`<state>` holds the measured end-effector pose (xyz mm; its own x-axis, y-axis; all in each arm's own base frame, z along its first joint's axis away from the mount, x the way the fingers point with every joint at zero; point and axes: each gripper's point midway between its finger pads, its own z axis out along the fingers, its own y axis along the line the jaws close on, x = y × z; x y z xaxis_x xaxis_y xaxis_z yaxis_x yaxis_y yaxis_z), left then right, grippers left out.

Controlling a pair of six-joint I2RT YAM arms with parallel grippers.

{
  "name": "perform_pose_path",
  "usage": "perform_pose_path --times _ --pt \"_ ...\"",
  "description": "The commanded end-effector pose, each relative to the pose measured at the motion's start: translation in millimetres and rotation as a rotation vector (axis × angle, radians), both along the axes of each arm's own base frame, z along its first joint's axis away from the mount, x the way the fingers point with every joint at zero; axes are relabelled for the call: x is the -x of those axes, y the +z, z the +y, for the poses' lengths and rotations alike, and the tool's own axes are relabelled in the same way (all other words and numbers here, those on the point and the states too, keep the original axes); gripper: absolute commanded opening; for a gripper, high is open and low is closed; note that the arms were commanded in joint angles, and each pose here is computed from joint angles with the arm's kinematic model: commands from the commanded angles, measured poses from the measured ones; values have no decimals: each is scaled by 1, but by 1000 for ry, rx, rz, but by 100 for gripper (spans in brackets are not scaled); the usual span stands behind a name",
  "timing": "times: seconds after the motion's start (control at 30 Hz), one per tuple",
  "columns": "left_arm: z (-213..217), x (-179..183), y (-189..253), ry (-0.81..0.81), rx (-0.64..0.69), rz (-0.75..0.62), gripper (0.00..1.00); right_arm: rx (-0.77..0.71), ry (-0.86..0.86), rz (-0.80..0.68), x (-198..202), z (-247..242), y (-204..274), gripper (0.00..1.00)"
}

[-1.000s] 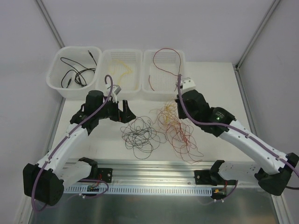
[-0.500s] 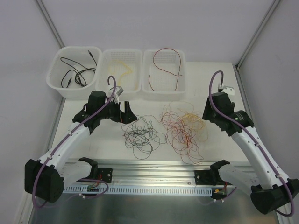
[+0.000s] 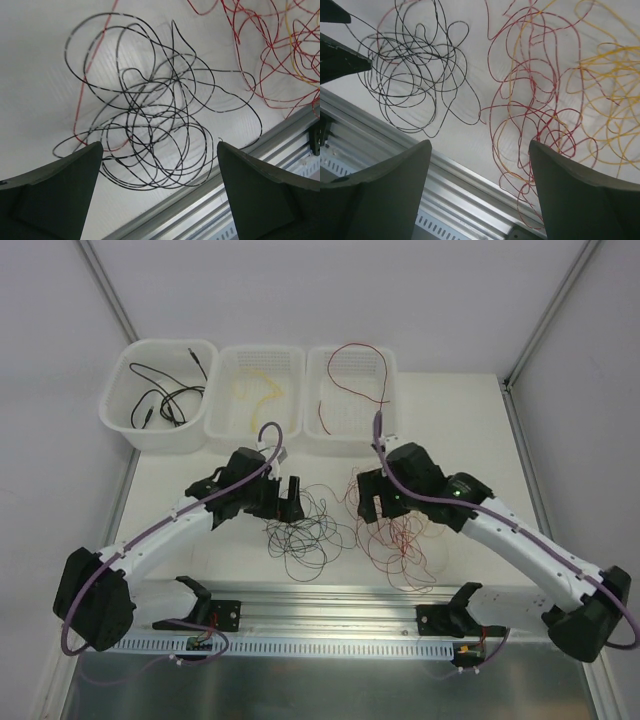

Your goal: Untangle the cables

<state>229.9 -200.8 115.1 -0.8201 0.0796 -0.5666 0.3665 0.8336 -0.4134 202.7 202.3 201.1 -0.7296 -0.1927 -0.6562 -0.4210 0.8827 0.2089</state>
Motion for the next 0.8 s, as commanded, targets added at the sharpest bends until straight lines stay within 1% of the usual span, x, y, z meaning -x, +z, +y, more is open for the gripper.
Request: perform_pose_path --times 0.0,0.07,0.1,0.13,0.2,0.27,0.3,0.37,0.4,0.43,0.47,0.53,0.6,0.63,0.67,0.7,0.73,0.77 --pt "-5 17 -9 116 -81 37 99 47 47 55 2 22 -38 84" --pt "-11 22 -8 127 -116 16 99 82 7 82 -2 21 -63 84" --pt "-9 18 -8 170 -155 -17 99 98 -17 80 -5 19 -70 85" --pt "-17 23 -4 145 -175 -34 99 114 -46 77 -9 14 -77 86" --pt "-15 18 -11 177 -254 -49 99 159 -108 105 -13 3 -99 88" --pt "-20 16 -23 163 -335 -51 99 169 -164 140 -18 -7 -113 88" --pt "-19 14 -29 163 -375 -52 99 181 -192 177 -14 -15 -127 89" --pt "-22 9 -44 156 -456 -43 99 144 -242 209 -17 -23 -136 89" --pt "-24 8 -50 151 -481 -39 99 148 -261 240 -12 -30 -147 89" --pt "-30 6 -52 145 -488 -37 99 127 -299 251 -16 -36 -149 89" --pt "-33 9 -65 127 -529 -19 99 120 -304 270 -14 -37 -154 89" --pt "-40 6 -70 123 -552 -20 93 108 -332 292 -13 -45 -162 91" --pt "-43 9 -83 108 -591 -8 89 87 -342 304 -13 -46 -165 91" --pt "-45 8 -83 111 -594 -10 80 83 -354 312 -11 -49 -168 91" --pt "-45 9 -89 107 -611 -1 75 75 -357 310 -13 -49 -168 91" --pt "-47 9 -90 103 -612 0 67 73 -360 313 -13 -50 -169 91" --pt "-48 9 -89 98 -614 0 40 69 -369 313 -14 -52 -170 91" --pt "-50 9 -86 94 -606 -7 26 75 -372 317 -14 -54 -172 92"
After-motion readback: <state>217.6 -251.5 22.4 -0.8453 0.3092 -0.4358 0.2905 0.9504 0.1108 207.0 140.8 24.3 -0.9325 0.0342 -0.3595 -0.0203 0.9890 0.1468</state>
